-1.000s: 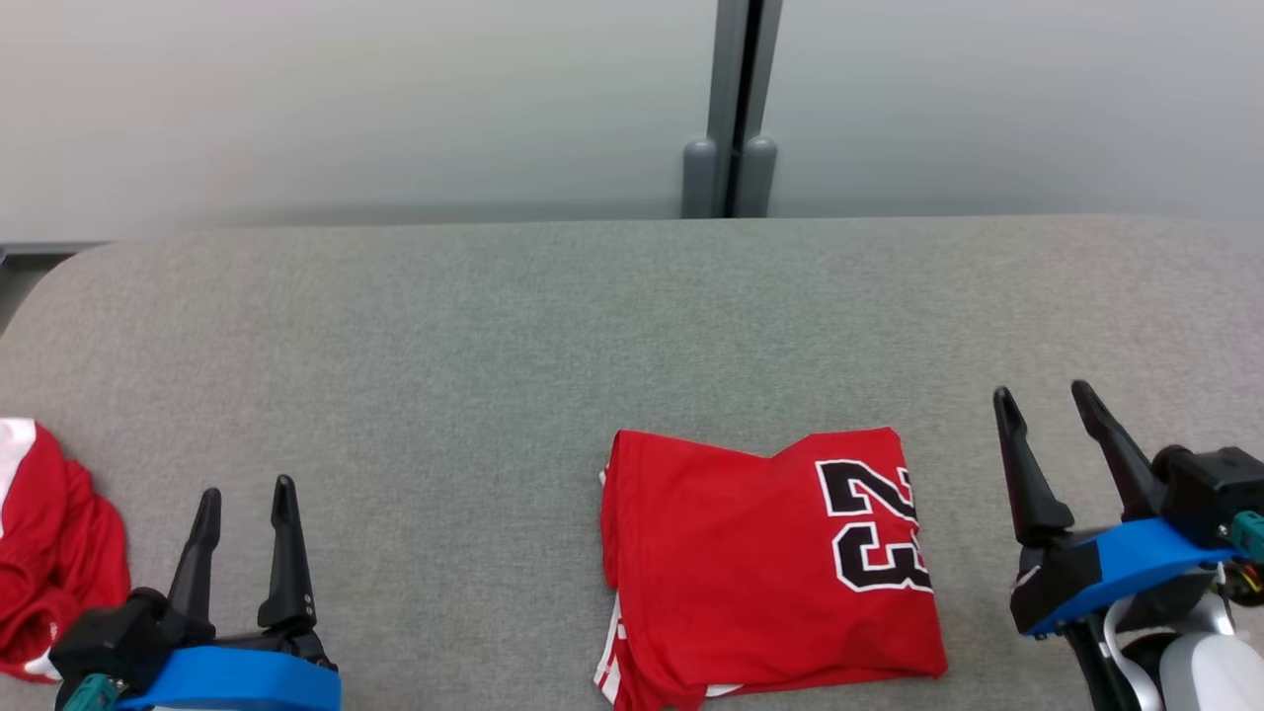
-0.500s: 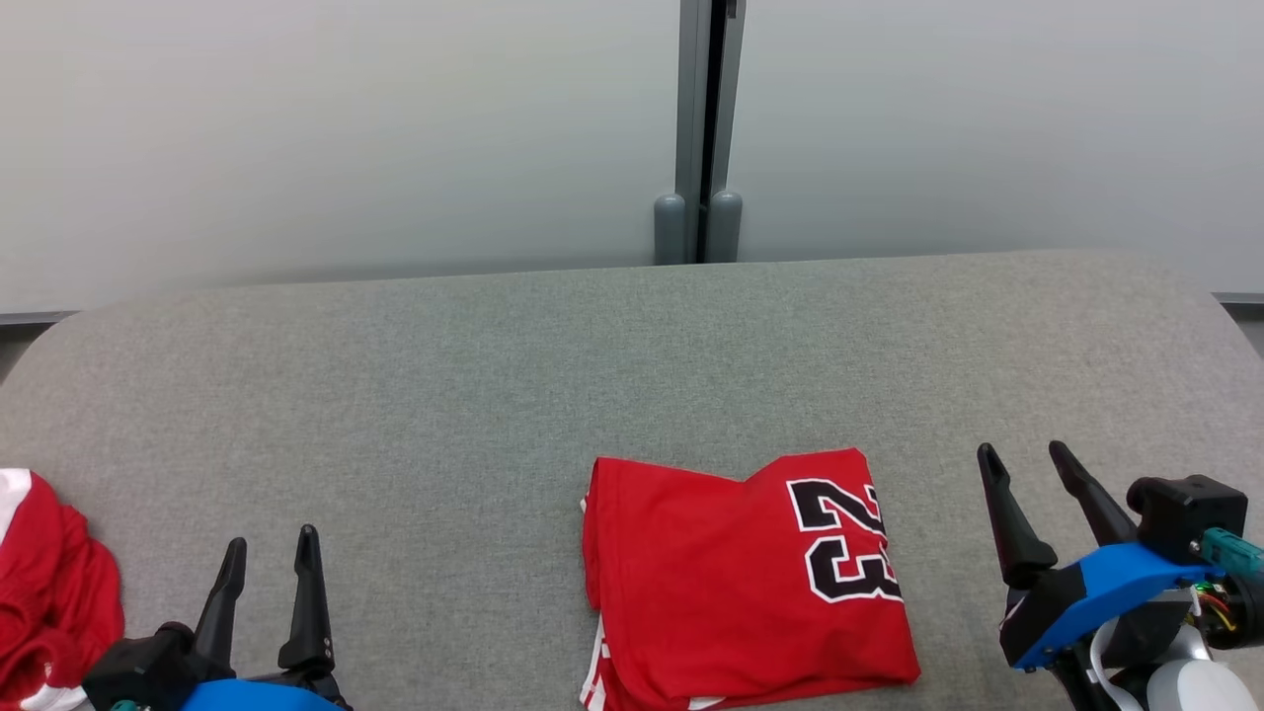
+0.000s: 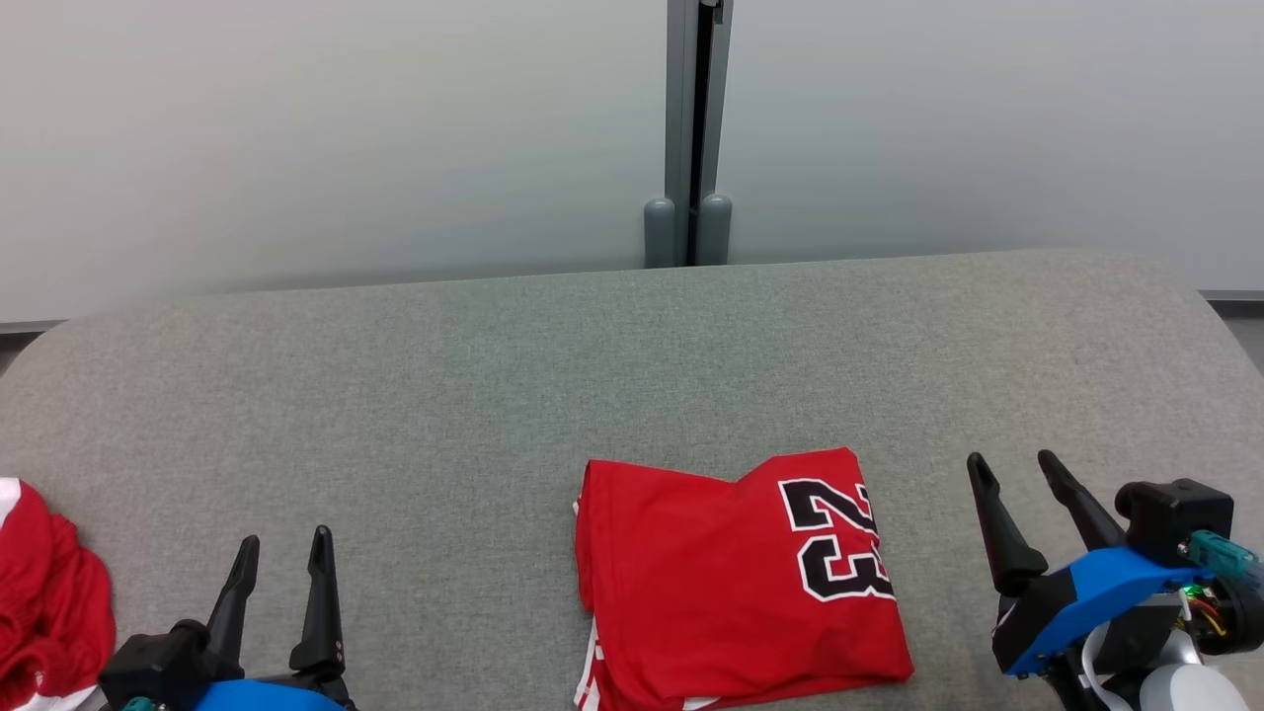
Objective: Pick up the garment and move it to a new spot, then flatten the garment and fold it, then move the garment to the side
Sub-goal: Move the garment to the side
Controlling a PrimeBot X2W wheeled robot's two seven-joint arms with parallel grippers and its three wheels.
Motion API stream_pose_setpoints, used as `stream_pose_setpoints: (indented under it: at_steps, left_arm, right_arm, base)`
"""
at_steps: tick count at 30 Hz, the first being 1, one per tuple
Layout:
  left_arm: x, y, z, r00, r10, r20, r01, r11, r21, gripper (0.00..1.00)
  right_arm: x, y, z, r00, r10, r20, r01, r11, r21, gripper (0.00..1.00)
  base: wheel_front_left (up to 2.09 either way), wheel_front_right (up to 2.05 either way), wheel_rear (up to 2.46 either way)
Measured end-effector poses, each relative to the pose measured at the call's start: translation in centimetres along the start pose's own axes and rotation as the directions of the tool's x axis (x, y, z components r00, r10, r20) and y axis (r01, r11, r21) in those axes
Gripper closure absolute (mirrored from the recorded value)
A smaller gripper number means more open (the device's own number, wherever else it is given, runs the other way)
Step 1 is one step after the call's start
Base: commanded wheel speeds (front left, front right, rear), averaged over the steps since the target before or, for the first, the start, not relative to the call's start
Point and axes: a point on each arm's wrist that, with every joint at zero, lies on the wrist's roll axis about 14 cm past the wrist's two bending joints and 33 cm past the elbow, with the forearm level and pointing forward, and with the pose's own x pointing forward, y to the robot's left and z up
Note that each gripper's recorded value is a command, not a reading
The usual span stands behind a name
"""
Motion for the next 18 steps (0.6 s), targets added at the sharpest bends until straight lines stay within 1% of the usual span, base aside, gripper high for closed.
stream_pose_setpoints:
  at_steps: [6, 9, 11, 12, 14, 18]
  left_arm:
    - [0.1, -0.1, -0.1, 1.0, -0.004, -0.001, 0.004, 1.0, 0.003, 0.0]
    - [0.1, 0.1, -0.1, 1.0, 0.004, -0.001, -0.004, 1.0, 0.004, 0.0]
    - [0.2, 0.2, 0.1, 1.0, 0.008, 0.005, -0.008, 1.0, 0.009, 0.0]
    - [0.3, 0.3, 0.2, 1.0, 0.009, 0.008, -0.009, 1.0, 0.01, 0.0]
    - [0.2, 0.5, 0.2, 1.0, 0.015, 0.009, -0.015, 1.0, 0.011, 0.0]
    - [-0.1, 1.0, 0.4, 0.999, 0.032, 0.016, -0.032, 0.999, 0.013, 0.0]
  right_arm:
    - [0.3, 0.8, -0.5, 1.0, 0.021, -0.023, -0.021, 1.0, 0.009, 0.0]
    - [0.9, 1.5, -0.9, 0.997, 0.043, -0.062, -0.042, 0.999, 0.018, 0.0]
    - [1.1, 1.5, -2.2, 0.989, 0.043, -0.139, -0.037, 0.998, 0.044, 0.0]
    - [1.1, 0.8, -3.0, 0.984, 0.023, -0.175, -0.01, 0.997, 0.075, 0.0]
    - [1.3, 0.3, -4.1, 0.968, 0.009, -0.249, 0.009, 0.997, 0.072, 0.0]
    - [1.8, 1.8, -6.2, 0.926, 0.057, -0.373, -0.026, 0.996, 0.086, 0.0]
  base:
    - [0.0, 0.0, 0.0]
    - [0.0, 0.0, 0.0]
    - [0.0, 0.0, 0.0]
    - [0.0, 0.0, 0.0]
    - [0.0, 0.0, 0.0]
    - [0.0, 0.0, 0.0]
